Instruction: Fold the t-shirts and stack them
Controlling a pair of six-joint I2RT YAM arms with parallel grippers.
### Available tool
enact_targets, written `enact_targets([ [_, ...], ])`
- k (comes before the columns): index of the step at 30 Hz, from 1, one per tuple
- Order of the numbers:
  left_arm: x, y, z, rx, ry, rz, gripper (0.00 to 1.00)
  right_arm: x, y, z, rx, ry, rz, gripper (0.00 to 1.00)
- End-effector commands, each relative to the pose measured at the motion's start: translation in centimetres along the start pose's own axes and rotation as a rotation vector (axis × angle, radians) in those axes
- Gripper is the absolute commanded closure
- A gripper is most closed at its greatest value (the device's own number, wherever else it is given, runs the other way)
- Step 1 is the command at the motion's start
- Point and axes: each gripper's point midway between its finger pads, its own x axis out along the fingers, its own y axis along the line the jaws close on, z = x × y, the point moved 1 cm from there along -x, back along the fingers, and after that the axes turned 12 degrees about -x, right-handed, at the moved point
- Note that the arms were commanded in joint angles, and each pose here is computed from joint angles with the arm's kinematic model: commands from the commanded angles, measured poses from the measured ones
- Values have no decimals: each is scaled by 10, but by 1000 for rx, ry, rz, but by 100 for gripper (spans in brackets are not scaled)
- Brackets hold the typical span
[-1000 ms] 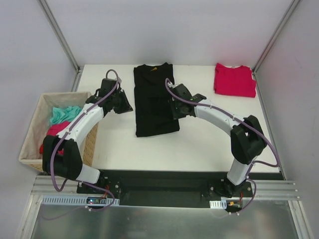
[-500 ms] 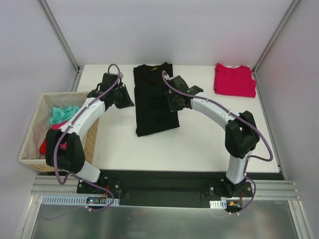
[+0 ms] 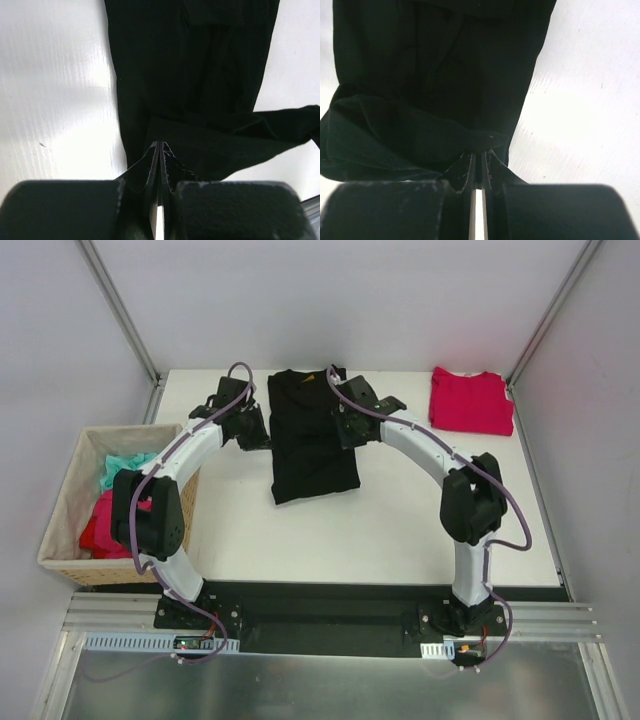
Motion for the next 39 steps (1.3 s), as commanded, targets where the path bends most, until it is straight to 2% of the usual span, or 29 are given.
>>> enact_targets([
  [1,-11,-12,13,32,-25,-13,100,2,-12,17,10,-9,7,99],
  [9,-9,-8,15,38,-25,14,100,35,-29,11,49,83,3,99],
  [10,-10,-8,15,39,-27,14,100,38,-29,10,51,97,6,93],
  [11,-9,-8,15,38,-25,14,100,40,-31,7,56,112,-3,72],
  [13,-8,-8,14,39,-19,15,100,47,-33,-3,60,149,-16,45],
  [14,-8,-7,14,40,-18,15,100,47,-34,-3,62,146,-25,18],
  [16,-8,-7,11,40,-9,15,100,39,-36,-2,57,128,-40,1],
  [22,-27,-20,10,55,-30,-18,100,-18,-40,25,43,1,-72,0],
  [29,-77,-52,-14,144,-55,-102,97,-83,7,21,-59,-88,-66,0],
  [31,-80,-50,-30,157,-29,-100,94,-80,18,6,-73,-56,-51,0],
  [34,-66,-37,-55,171,30,-52,85,-63,29,-18,-93,13,-53,1],
  [35,-61,-33,-60,177,41,-32,70,-58,31,-24,-97,30,-47,1],
  [38,-50,-17,-68,187,58,22,51,-46,33,-31,-98,35,-39,2],
  [39,-46,-12,-66,191,49,51,40,-45,33,-30,-98,34,-41,2],
])
